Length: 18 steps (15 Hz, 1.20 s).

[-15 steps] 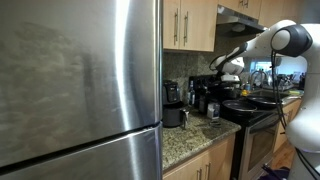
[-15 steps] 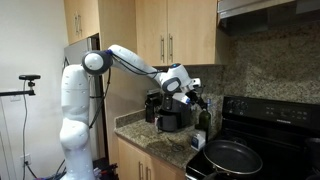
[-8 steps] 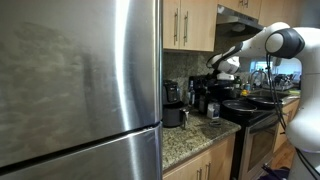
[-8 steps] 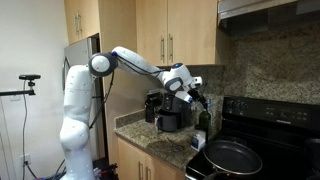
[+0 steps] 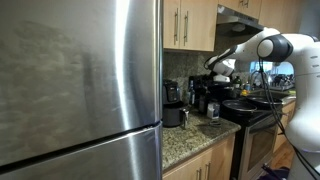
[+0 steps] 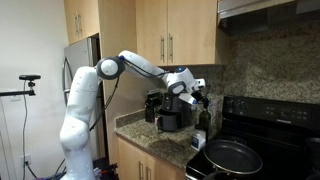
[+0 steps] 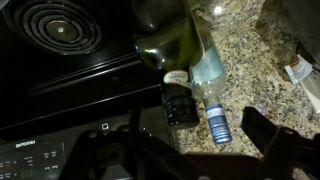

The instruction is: Move the bottle of oil to the left edge of the counter

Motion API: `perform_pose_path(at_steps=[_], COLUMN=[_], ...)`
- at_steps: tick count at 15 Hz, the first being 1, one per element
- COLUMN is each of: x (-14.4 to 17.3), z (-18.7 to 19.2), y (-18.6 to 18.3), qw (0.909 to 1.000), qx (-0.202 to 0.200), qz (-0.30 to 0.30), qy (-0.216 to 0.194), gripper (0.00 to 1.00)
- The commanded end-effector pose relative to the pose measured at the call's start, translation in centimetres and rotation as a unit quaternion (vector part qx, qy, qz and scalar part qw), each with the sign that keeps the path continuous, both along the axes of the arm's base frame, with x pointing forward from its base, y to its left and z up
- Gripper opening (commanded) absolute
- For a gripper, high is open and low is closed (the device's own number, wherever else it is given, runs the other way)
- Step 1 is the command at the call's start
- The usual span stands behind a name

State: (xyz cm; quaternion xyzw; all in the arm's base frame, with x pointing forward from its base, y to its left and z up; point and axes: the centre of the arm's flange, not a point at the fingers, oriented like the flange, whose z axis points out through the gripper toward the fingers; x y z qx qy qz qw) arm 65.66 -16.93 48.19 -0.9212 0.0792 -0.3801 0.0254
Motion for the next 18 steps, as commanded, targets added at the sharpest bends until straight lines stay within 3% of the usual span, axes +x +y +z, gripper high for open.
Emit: perform_pose_path(at_steps=[1, 3, 4, 8, 9, 10, 14, 18], x=[2.7, 3.0, 1.8, 2.3, 2.4, 2.5, 2.3, 1.8], z=[-0.8, -1.2, -1.0, -1.9, -2.2, -2.5, -2.7, -2.2], y=[-1.5, -1.8, -1.1, -2.0, -2.0, -1.9, -1.3, -0.5], qw=[0.9996, 0.9987, 0.9996, 0.9992, 0.9995, 0.9996, 0.9996, 0.9999], qx=[-0.009, -0.016, -0.009, -0.006, 0.002, 0.006, 0.017, 0.010], qz=[-0.015, -0.043, -0.021, -0.037, -0.030, -0.027, -0.017, -0.001], qy=[-0.024, -0.024, -0.017, -0.012, -0.006, -0.001, 0.014, 0.002], gripper=[1.00, 1.00, 1.00, 1.00, 0.75, 0.74, 0.42, 0.10])
